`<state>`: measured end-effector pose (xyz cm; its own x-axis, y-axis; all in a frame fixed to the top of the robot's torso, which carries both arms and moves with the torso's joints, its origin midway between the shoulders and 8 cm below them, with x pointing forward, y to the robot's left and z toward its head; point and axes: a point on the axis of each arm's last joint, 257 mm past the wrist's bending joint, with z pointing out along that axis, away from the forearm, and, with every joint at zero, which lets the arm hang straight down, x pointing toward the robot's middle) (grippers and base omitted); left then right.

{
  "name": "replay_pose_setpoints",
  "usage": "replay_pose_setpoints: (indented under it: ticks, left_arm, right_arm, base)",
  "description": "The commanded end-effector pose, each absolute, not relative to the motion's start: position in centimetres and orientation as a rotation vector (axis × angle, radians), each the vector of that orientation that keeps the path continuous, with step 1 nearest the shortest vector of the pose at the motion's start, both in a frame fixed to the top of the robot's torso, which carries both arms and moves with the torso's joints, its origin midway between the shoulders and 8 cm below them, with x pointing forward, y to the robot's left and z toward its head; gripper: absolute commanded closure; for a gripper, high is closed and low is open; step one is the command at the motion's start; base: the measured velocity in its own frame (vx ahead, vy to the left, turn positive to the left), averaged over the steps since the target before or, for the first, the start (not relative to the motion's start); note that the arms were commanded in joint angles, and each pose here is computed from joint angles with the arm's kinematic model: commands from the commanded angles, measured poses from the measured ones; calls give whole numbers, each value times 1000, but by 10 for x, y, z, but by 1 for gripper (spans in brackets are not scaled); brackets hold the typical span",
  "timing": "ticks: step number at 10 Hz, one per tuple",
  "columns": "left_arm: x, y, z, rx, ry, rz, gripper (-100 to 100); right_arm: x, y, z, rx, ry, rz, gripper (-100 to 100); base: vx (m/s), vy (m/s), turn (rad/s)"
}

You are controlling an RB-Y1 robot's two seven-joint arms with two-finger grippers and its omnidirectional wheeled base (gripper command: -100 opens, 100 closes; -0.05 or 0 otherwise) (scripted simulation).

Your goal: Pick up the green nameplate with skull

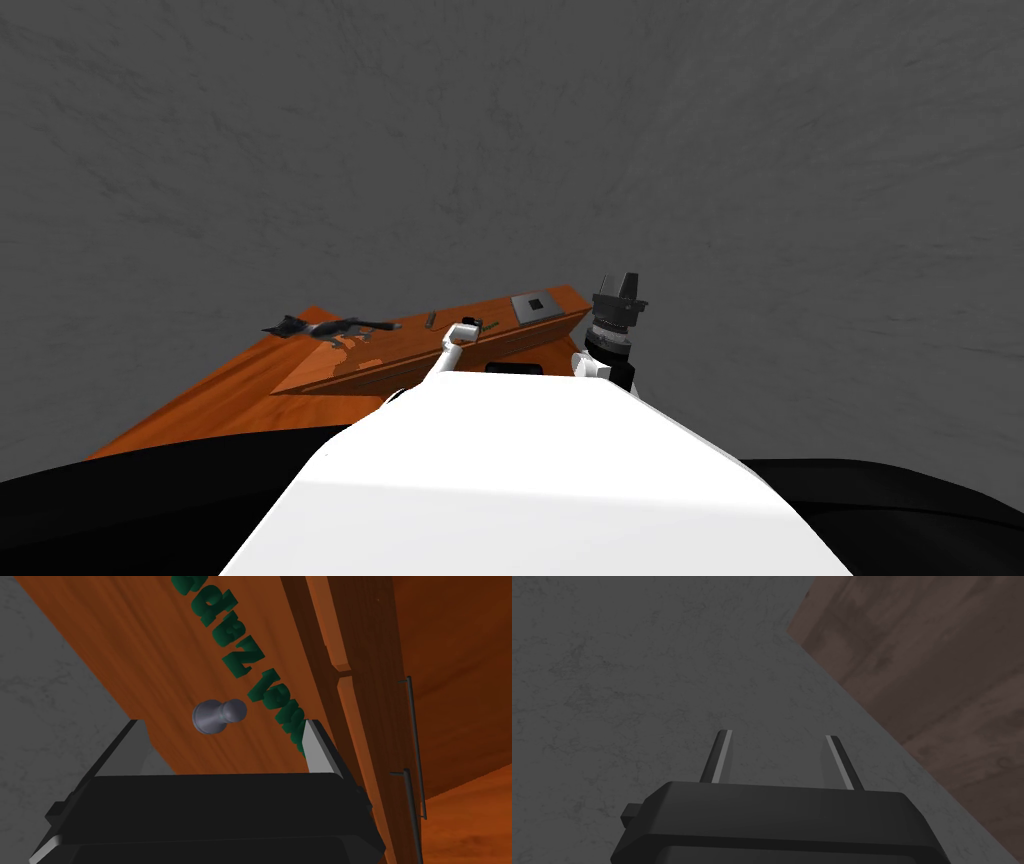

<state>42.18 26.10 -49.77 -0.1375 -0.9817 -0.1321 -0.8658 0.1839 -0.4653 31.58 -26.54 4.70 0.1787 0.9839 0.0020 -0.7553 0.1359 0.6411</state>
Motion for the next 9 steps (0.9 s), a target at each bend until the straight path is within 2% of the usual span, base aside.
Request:
replay_pose_setpoints:
  ticks: [1, 4, 5, 9]
  left_arm:
    - [421, 262, -504, -1733, 2058, -394, -100]
    - [420, 263, -508, -1733, 2055, -394, -100]
    - [421, 263, -508, -1732, 2054, -396, 100]
    - [421, 263, -508, -1732, 2053, -397, 100]
  right_arm:
    - [316, -265, 47, 580, 481, 1331, 0]
    - [316, -265, 47, 580, 481, 1331, 0]
    - [316, -265, 47, 580, 481, 1331, 0]
    - [316, -265, 47, 580, 481, 1331, 0]
  base:
    - [33, 2, -17]
    - [27, 1, -8]
    - [0, 0, 0]
    - [0, 0, 0]
